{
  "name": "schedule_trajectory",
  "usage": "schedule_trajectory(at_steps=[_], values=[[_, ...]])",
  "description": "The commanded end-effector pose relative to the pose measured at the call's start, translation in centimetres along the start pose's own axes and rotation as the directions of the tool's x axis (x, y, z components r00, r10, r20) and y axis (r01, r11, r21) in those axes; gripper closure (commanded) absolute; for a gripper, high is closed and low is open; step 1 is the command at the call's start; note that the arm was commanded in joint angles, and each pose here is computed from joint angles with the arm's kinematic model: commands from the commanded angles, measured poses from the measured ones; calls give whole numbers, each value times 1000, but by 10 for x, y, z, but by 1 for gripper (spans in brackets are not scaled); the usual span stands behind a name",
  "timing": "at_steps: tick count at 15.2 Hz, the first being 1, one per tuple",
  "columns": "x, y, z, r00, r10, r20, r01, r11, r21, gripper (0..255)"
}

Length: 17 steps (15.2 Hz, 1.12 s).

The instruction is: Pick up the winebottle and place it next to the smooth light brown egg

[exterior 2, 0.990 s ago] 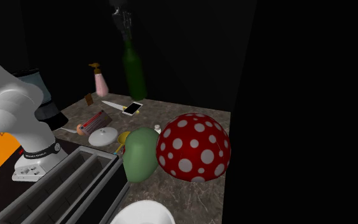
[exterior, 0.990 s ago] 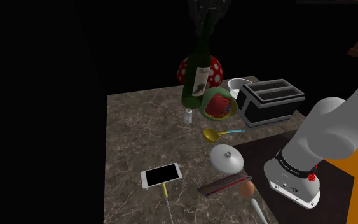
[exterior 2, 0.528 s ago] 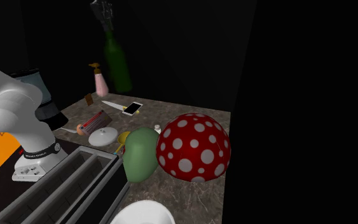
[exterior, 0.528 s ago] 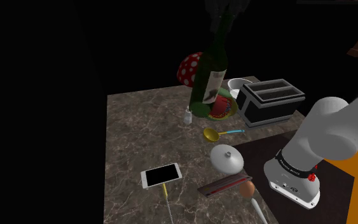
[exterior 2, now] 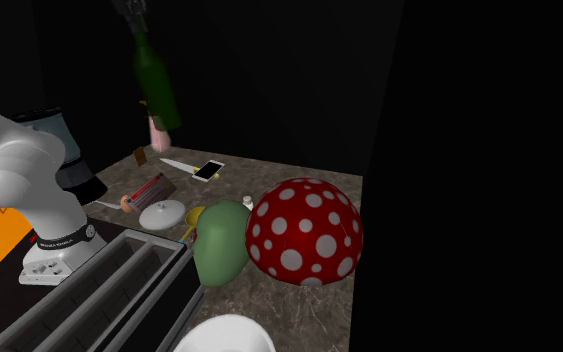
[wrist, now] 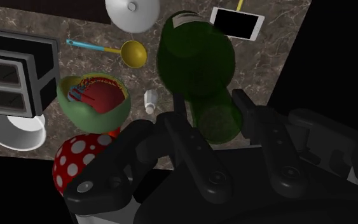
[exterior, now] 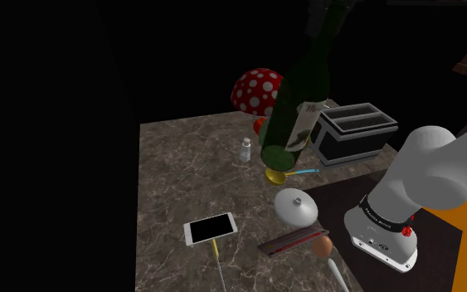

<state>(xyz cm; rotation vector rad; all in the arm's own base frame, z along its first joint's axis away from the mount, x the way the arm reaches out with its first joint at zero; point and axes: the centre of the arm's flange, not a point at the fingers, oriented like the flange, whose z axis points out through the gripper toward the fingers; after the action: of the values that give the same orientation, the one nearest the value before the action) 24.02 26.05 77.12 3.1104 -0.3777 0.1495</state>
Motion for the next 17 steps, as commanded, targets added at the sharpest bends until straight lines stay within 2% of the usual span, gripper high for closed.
schedule_trajectory(at_steps=[1, 16, 17], values=[[-25, -2, -13, 1000, 2, 0, -2, 1000, -1, 255], [-202, -44, -102, 1000, 2, 0, -2, 1000, -1, 255], [-202, -44, -97, 1000, 2, 0, -2, 1000, -1, 255]])
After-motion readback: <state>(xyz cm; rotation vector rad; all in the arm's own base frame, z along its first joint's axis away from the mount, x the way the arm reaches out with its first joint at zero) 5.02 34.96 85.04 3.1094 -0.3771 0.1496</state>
